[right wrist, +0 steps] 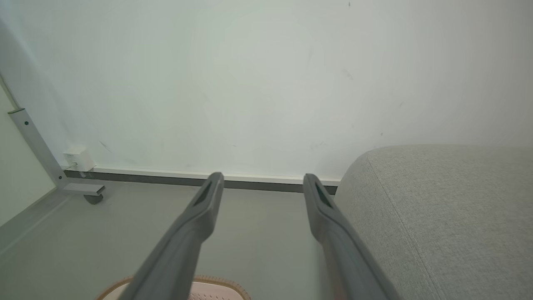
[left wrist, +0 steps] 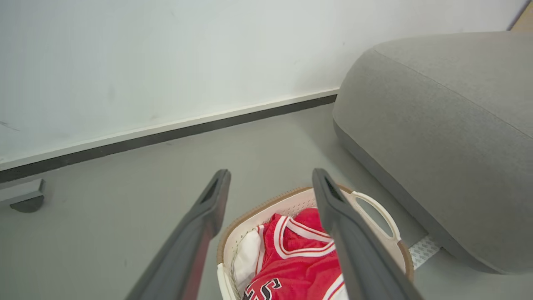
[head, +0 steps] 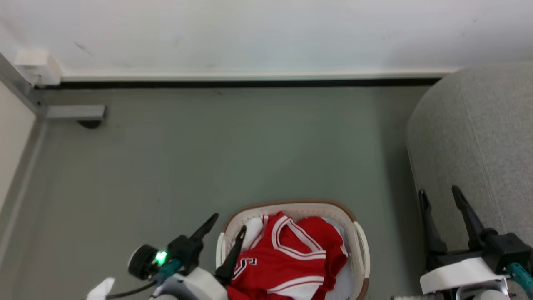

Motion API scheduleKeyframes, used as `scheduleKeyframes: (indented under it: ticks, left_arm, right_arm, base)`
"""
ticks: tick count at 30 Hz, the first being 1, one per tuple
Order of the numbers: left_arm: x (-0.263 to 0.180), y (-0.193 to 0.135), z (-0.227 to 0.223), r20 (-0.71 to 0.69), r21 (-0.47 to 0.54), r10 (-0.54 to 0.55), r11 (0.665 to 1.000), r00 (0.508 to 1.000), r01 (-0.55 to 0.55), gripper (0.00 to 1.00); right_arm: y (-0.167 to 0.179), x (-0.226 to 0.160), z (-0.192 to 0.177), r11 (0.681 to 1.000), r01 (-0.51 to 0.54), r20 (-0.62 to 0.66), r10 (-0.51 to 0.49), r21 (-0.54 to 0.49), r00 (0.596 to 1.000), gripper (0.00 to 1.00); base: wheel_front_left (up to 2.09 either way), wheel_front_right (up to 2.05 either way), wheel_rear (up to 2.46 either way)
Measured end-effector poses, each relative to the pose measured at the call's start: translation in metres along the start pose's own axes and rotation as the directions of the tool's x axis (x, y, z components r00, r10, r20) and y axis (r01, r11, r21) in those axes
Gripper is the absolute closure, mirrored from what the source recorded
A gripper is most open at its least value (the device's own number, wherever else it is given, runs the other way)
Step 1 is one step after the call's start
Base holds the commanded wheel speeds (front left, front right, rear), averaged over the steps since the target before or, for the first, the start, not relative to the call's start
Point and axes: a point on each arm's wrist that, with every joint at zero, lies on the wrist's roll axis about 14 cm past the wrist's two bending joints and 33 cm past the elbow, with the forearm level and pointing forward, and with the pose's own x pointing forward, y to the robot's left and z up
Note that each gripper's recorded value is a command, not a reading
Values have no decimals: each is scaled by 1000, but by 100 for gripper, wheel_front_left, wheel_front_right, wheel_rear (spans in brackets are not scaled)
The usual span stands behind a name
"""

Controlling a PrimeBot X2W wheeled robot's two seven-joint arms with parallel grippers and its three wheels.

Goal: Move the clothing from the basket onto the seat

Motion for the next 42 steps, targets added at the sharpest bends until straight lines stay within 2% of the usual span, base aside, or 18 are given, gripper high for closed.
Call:
scheduleKeyframes:
  ticks: [4,9,13,19,23,27,35,42]
  left_arm:
    - [21,-26,-34,-114,50,-146,987,983,152,0]
    - [35,-56,-82,-291,90,-290,940,912,328,0]
    - [38,-63,-119,-437,121,-342,894,832,431,0]
    - [38,-58,-169,-600,143,-365,827,712,544,0]
    - [39,-50,-194,-661,142,-363,800,657,584,0]
    - [39,-35,-218,-718,143,-336,786,610,602,0]
    - [48,-18,-243,-771,151,-291,781,567,606,0]
    - [61,-17,-255,-779,150,-293,771,554,618,0]
  right_arm:
    - [-6,13,-7,1000,10,-10,-10,-2,1000,0]
    - [-14,23,-16,1000,26,-27,-26,-3,999,0]
    - [-17,32,-20,1000,27,-28,-27,-3,999,0]
    - [-24,42,-25,999,36,-28,-36,4,999,0]
    - [-27,47,-31,999,40,-34,-40,7,999,0]
    - [-33,51,-36,999,51,-40,-50,6,998,0]
    - [-35,52,-50,998,54,-71,-53,16,996,0]
    - [-36,58,-58,998,54,-81,-51,33,995,0]
  base:
    - [0,0,0]
    - [0,0,0]
    - [0,0,0]
    - [0,0,0]
    - [0,0,0]
    - [0,0,0]
    - [0,0,0]
    - [0,0,0]
